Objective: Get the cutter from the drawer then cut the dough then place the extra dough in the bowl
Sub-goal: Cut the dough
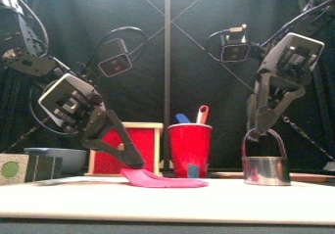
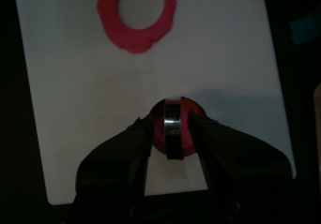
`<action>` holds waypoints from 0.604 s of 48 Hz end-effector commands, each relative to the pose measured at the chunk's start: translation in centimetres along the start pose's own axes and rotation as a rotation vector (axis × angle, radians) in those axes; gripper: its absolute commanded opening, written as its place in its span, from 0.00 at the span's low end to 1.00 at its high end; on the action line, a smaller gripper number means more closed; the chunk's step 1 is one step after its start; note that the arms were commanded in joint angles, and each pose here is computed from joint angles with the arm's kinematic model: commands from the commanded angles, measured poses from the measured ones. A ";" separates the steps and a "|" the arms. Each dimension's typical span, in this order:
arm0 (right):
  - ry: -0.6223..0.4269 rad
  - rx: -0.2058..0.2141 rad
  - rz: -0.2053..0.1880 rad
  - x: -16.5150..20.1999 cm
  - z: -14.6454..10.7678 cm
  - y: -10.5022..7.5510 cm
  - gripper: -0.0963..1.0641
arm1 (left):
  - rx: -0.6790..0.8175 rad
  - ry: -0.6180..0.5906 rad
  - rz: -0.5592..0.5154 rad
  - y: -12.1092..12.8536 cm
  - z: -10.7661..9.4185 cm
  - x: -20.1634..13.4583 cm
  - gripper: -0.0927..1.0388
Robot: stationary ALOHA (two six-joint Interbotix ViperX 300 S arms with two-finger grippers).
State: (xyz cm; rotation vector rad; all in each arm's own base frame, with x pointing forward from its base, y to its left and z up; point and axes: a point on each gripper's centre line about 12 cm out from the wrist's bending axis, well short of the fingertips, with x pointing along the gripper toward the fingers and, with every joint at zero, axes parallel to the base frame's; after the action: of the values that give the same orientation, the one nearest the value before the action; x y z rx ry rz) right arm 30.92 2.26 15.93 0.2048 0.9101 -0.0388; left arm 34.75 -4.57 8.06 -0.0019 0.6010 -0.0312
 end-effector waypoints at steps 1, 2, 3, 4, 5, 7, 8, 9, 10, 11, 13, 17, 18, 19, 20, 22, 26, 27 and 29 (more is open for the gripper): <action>-0.097 -0.019 0.017 -1.2 2.4 0.5 0.74 | -0.004 -0.059 -0.002 0.0 1.7 -0.6 0.46; -0.109 -0.022 0.018 -1.2 2.6 0.5 0.74 | -0.004 -0.069 -0.003 0.0 2.0 -0.7 0.46; -0.120 -0.027 0.019 -1.2 2.8 0.5 0.74 | -0.004 -0.075 -0.003 0.0 2.1 -0.8 0.46; -0.132 -0.033 0.020 -1.3 3.0 0.6 0.74 | -0.005 -0.079 -0.003 0.0 2.3 -0.9 0.46; -0.151 -0.037 0.021 -1.3 3.3 0.6 0.74 | -0.005 -0.084 -0.004 0.0 2.4 -1.0 0.46; -0.174 -0.048 0.024 -1.3 3.6 0.6 0.74 | -0.006 -0.092 -0.004 0.0 2.6 -1.3 0.46; -0.193 -0.053 0.027 -1.3 3.9 0.7 0.74 | -0.006 -0.096 -0.005 0.0 2.7 -1.4 0.46; -0.201 -0.055 0.027 -1.2 3.9 0.6 0.74 | -0.008 -0.101 -0.004 0.1 2.8 -1.6 0.46; -0.212 -0.058 0.029 -1.2 4.0 0.7 0.74 | -0.008 -0.102 -0.004 0.1 2.8 -1.7 0.46; -0.226 -0.060 0.031 -1.2 4.1 0.6 0.74 | -0.009 -0.104 -0.005 0.1 2.8 -1.8 0.46; -0.243 -0.060 0.031 -1.0 4.3 0.5 0.74 | -0.009 -0.108 -0.005 0.1 2.9 -2.1 0.46; -0.262 -0.061 0.030 -0.6 4.5 0.3 0.74 | -0.011 -0.117 -0.005 0.2 3.1 -2.6 0.46; -0.268 -0.060 0.029 -0.5 4.6 0.2 0.74 | -0.012 -0.120 -0.005 0.2 3.1 -2.7 0.47; -0.271 -0.059 0.029 -0.4 4.6 0.2 0.74 | -0.011 -0.123 -0.006 0.2 3.2 -2.8 0.47; -0.275 -0.058 0.028 -0.3 4.6 0.1 0.74 | -0.011 -0.125 -0.006 0.2 3.2 -2.9 0.48; -0.276 -0.060 0.027 0.0 4.6 0.1 0.74 | -0.014 -0.129 -0.006 0.2 3.3 -3.1 0.48; -0.277 -0.060 0.025 0.4 4.7 0.0 0.74 | -0.029 -0.130 -0.003 0.3 3.4 -3.2 0.50; -0.274 -0.060 0.024 0.5 4.6 -0.1 0.74 | -0.033 -0.128 -0.001 0.3 3.4 -3.3 0.51; -0.274 -0.059 0.023 0.6 4.7 -0.2 0.74 | -0.047 -0.125 0.007 0.5 3.4 -3.3 0.53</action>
State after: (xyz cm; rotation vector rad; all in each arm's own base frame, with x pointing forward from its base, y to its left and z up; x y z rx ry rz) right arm 34.26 1.47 16.94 0.1504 0.6827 -0.0174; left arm 33.66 -4.34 11.71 -0.0254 0.5061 -0.0288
